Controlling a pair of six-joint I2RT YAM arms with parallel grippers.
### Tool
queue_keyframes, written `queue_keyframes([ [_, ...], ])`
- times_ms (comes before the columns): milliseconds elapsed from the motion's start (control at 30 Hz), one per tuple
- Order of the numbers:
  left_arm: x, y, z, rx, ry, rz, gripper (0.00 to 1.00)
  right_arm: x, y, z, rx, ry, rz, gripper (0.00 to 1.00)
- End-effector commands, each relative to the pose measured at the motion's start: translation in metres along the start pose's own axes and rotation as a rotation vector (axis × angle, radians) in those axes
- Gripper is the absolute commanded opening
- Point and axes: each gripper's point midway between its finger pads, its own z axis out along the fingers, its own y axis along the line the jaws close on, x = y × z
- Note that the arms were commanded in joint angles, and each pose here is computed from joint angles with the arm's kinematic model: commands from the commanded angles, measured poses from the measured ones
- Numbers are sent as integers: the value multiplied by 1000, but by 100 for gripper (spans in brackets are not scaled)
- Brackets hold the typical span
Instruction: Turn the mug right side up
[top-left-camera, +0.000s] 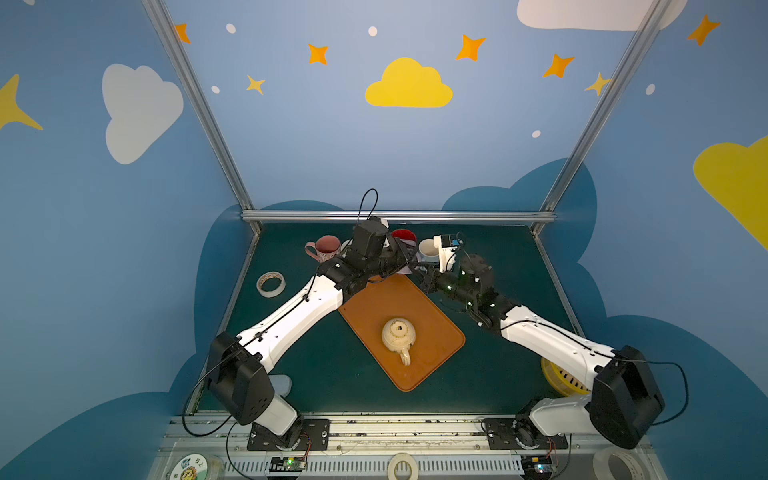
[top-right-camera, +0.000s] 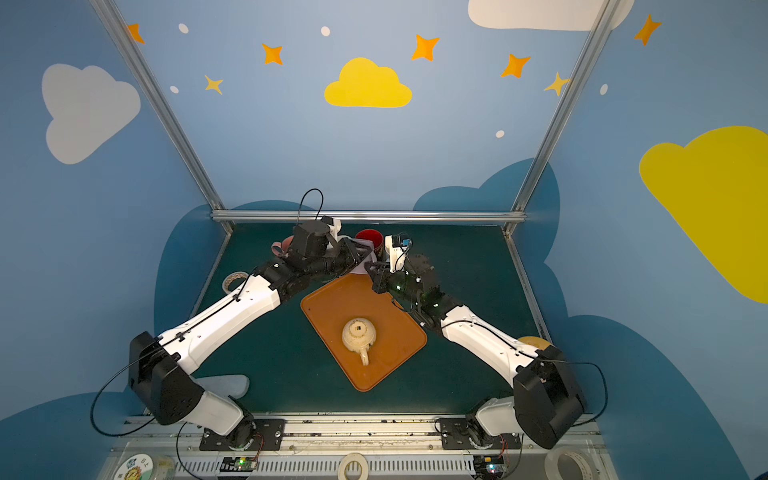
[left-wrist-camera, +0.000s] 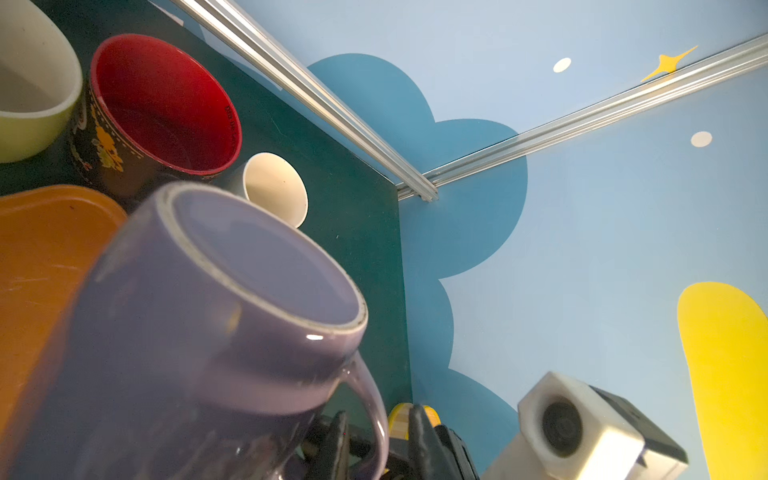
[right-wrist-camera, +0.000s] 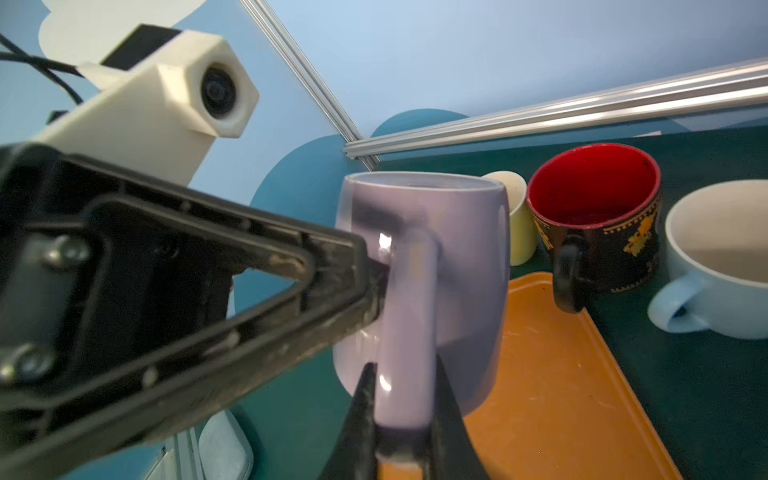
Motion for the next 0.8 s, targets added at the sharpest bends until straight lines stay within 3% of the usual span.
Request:
queue_keyframes([
  [0,6,3,1,16,6,-3,31,-18,24,-16,-76,-40,-57,0],
  [133,5,5,-5,1,10,56,41,-8,25,-21,-78,22,-78,0],
  [367,-19,-5,-44,47,-37,278,59,3,20,-36,-62,167,-142,0],
  [533,-47,-21,-81,70,-95,464,62,2,21,-45,-108,280,-190,0],
  [667,-48,-36,-95,162,-33,690,64,8,31,-50,-193,440,-247,0],
  [767,-35,-31,-95,209,96,868,67,0,37,-55,-232,488,-302,0],
])
